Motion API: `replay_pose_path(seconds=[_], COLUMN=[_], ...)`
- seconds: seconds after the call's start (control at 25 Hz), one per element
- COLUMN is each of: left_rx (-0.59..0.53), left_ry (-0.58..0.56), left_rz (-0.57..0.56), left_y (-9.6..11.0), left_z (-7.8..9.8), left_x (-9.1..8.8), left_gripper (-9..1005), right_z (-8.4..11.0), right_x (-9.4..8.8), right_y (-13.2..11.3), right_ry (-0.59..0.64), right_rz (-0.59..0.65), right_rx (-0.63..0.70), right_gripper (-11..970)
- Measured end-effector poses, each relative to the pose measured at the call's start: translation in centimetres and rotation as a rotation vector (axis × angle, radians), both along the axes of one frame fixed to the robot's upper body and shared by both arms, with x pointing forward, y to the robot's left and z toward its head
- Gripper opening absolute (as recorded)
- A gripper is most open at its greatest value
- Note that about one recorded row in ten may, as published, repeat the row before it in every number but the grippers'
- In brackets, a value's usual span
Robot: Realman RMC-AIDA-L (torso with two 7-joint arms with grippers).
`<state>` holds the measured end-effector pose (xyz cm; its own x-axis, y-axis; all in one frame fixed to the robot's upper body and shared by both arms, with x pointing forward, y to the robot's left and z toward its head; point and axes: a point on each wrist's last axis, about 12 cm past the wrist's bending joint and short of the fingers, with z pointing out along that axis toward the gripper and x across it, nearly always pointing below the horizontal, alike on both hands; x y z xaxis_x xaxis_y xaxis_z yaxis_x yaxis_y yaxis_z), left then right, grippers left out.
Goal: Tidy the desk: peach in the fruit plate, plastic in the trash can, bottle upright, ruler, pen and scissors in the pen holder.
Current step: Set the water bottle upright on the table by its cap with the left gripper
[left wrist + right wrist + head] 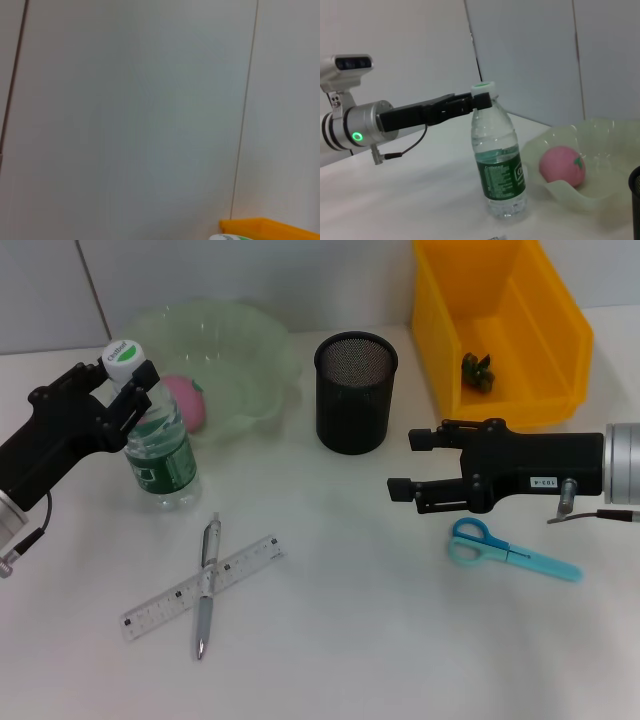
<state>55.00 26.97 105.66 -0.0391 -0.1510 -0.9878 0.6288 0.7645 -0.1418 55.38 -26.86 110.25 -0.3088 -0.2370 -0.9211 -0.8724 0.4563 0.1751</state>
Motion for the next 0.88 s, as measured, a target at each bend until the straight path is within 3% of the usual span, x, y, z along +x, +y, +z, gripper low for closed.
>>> replay_pose_path(seconds=[0.88], left_rx=[0.010], left_ry=[0.021], left_rz=[0.000], left_y=[-0.30], left_z=[-0.43], left_x=[-0.06], left_gripper=[460], right_z=[0.19], right_x=[0.16], right_y=[-0.12], right_ry=[-0.003], right_rz=[0.000], right_rx=[-0.005], right_gripper=[826])
